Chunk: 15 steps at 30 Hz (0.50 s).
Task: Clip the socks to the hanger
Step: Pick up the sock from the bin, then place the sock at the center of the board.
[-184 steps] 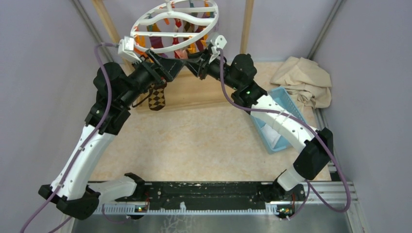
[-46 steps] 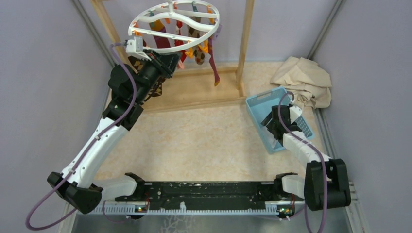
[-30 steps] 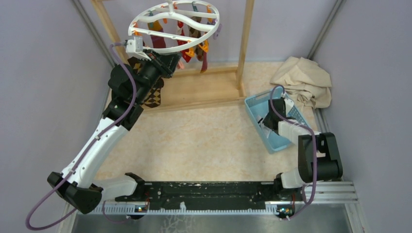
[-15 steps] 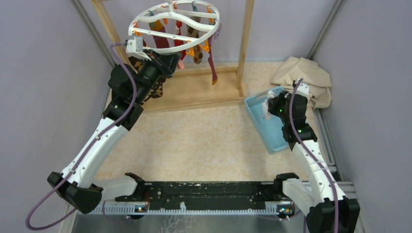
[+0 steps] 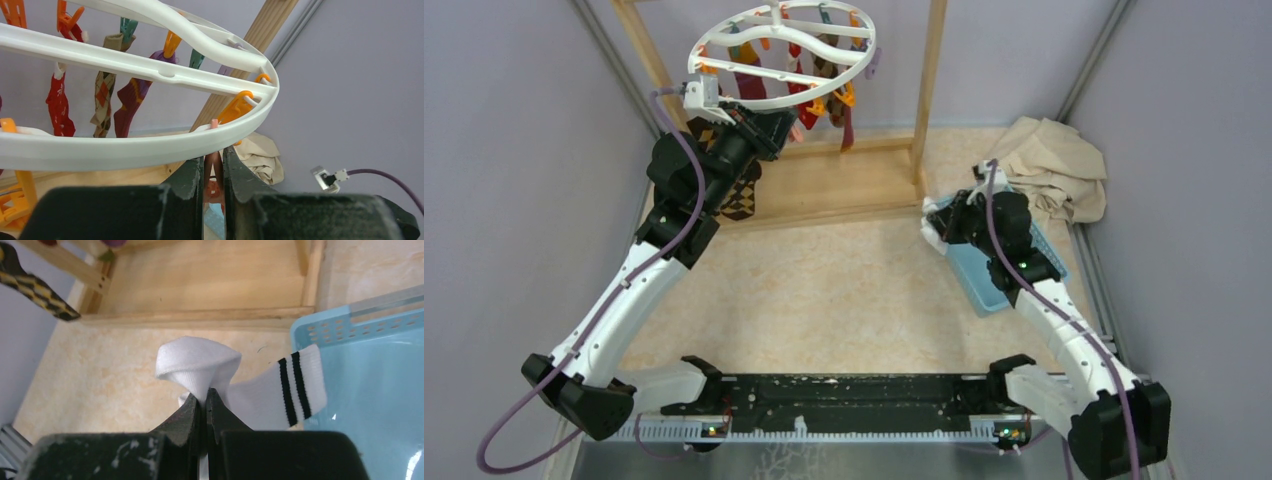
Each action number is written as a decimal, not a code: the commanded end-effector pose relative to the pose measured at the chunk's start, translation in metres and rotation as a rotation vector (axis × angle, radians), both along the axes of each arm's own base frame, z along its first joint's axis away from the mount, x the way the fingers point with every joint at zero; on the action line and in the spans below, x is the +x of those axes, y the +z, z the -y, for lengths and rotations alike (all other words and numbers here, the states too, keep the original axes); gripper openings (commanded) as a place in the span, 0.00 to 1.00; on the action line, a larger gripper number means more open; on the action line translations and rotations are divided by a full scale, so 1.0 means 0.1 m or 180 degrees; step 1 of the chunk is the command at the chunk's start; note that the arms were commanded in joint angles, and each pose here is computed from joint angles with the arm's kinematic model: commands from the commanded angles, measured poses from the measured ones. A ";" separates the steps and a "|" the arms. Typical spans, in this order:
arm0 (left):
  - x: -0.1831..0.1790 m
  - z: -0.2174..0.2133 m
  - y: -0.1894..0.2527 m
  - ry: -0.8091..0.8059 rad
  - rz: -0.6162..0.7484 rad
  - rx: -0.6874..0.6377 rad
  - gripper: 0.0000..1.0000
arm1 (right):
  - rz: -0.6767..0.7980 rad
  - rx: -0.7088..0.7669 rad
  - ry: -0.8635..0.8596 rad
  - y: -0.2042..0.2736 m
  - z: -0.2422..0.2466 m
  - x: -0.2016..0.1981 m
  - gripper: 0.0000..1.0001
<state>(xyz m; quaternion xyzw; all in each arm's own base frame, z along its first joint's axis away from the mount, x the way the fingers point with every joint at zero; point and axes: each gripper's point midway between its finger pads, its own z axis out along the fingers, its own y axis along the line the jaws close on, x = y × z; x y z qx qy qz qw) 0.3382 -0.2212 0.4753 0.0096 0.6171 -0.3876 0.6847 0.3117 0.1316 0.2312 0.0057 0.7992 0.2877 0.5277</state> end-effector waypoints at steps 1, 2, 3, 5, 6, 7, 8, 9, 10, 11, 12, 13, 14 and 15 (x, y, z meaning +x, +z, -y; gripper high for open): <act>-0.08 0.13 -0.12 -0.0239 -0.0088 0.0125 0.10 | 0.0111 -0.0579 0.0060 -0.11 -0.18 0.08 0.00; -0.09 0.13 -0.11 -0.0236 -0.0081 0.0121 0.10 | 0.0083 -0.0645 0.0046 -0.20 -0.20 0.10 0.00; -0.09 0.12 -0.11 -0.0236 -0.0078 0.0124 0.10 | 0.0049 -0.0677 0.0059 -0.29 -0.23 0.10 0.00; -0.08 0.12 -0.12 -0.0219 -0.0081 0.0138 0.10 | -0.0018 -0.0735 0.0066 -0.45 -0.28 0.11 0.00; -0.08 0.11 -0.12 -0.0204 -0.0085 0.0146 0.10 | -0.0047 -0.0816 0.0075 -0.52 -0.33 0.11 0.00; -0.08 0.10 -0.12 -0.0196 -0.0081 0.0149 0.10 | -0.0074 -0.0914 0.0041 -0.58 -0.34 0.11 0.00; -0.08 0.09 -0.12 -0.0185 -0.0078 0.0151 0.10 | -0.0106 -0.1017 0.0009 -0.63 -0.37 0.11 0.00; -0.07 0.09 -0.14 -0.0177 -0.0088 0.0158 0.10 | -0.0122 -0.1106 0.0004 -0.67 -0.41 0.11 0.00; -0.08 0.10 -0.14 -0.0182 -0.0087 0.0160 0.10 | -0.0123 -0.1174 0.0035 -0.69 -0.47 0.10 0.00; -0.07 0.10 -0.15 -0.0185 -0.0096 0.0167 0.10 | -0.0136 -0.1229 0.0063 -0.72 -0.53 0.09 0.05; -0.07 0.10 -0.15 -0.0189 -0.0097 0.0169 0.10 | -0.0133 -0.1241 0.0134 -0.73 -0.61 0.06 0.13; -0.07 0.11 -0.16 -0.0192 -0.0100 0.0176 0.10 | -0.0125 -0.1230 0.0208 -0.74 -0.70 0.04 0.20; -0.07 0.11 -0.17 -0.0184 -0.0105 0.0178 0.10 | -0.0121 -0.1198 0.0274 -0.74 -0.78 0.02 0.27; -0.06 0.10 -0.17 -0.0177 -0.0109 0.0179 0.10 | -0.0114 -0.1168 0.0334 -0.75 -0.85 0.00 0.31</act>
